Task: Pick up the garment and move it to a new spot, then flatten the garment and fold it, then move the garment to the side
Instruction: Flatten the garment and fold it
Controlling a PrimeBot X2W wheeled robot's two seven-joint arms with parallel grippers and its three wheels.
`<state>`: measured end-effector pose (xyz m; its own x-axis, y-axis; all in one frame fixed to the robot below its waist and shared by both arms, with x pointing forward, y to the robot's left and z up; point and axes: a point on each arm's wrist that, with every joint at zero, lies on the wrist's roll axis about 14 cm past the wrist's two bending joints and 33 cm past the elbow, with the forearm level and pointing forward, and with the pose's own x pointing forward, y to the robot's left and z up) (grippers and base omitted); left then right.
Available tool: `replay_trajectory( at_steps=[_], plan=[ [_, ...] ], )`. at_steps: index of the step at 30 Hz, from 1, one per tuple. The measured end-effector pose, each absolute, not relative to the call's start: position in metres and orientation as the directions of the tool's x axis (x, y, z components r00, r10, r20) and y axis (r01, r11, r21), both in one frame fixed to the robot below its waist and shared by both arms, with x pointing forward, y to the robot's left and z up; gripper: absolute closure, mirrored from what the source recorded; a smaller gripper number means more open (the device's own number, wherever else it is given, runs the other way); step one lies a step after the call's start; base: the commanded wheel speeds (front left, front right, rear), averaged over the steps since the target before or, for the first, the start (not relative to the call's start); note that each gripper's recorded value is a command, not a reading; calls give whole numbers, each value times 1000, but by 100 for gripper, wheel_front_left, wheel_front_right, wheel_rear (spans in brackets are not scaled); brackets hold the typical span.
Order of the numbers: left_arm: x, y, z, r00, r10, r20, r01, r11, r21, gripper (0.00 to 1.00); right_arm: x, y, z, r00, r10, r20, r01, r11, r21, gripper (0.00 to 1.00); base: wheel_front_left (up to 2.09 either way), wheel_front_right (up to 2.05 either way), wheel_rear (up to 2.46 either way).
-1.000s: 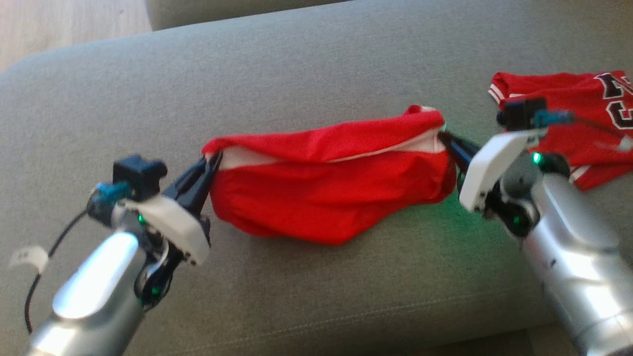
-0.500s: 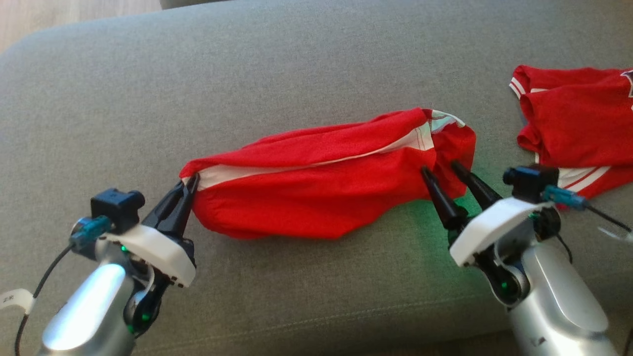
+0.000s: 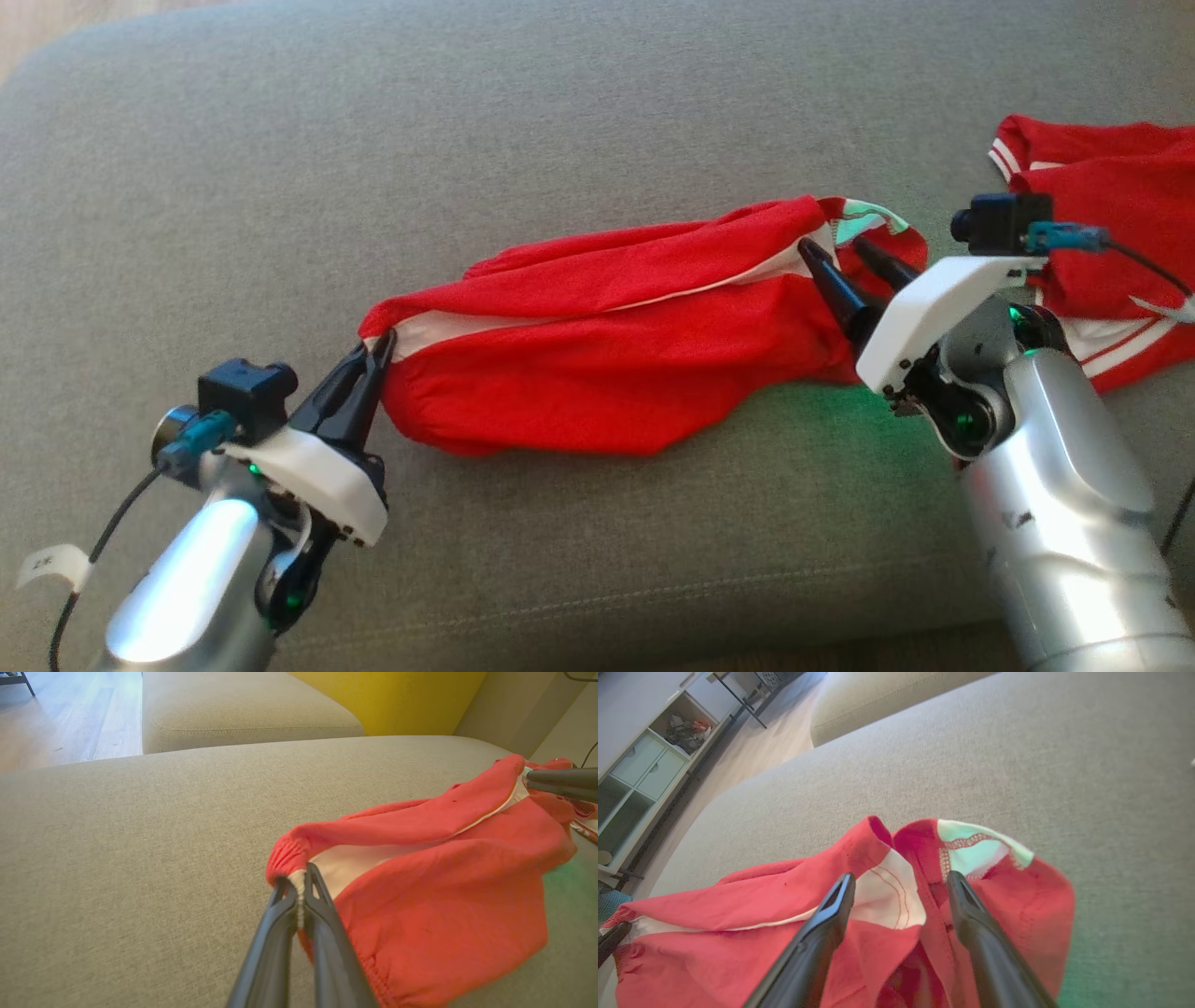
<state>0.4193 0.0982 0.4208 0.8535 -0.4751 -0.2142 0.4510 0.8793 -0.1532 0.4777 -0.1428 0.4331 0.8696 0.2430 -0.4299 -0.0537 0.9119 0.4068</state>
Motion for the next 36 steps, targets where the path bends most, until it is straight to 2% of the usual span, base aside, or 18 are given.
replay_trajectory(
  at_steps=[4,5,7,8,11,18,21,26,30,36],
  plan=[
    [416,98,418,853,-473,-220,447,881,-157,100,480,-132,424,828,280,-485,-56,903,426,0,0,0,0],
    [415,98,418,852,-474,-221,449,880,-157,100,481,-129,423,823,287,-491,-61,903,426,4,0,0,0],
    [415,99,417,854,-470,-223,444,882,-159,100,482,-125,422,816,297,-496,-72,904,422,29,0,0,0],
    [415,99,417,854,-469,-224,443,882,-160,100,482,-124,420,812,301,-501,-76,904,420,54,0,0,0],
    [415,100,416,854,-469,-225,443,883,-156,100,482,-122,417,804,305,-510,-79,905,417,100,0,0,0],
    [417,103,422,866,-454,-209,430,890,-151,100,489,-130,428,835,289,-469,-95,914,395,100,0,0,0],
    [422,105,433,882,-438,-176,413,896,-160,100,494,-140,446,869,273,-413,-106,917,384,100,0,0,0],
    [433,101,462,900,-428,-81,399,884,-243,100,502,-155,489,923,256,-288,-128,908,399,100,0,0,0],
    [458,84,505,882,-472,17,457,845,-279,100,509,-169,523,952,232,-199,-126,892,435,100,0,0,0],
    [515,47,602,790,-594,153,612,776,-151,100,550,-184,591,979,195,-53,-162,914,372,100,0,0,0]
  ],
)
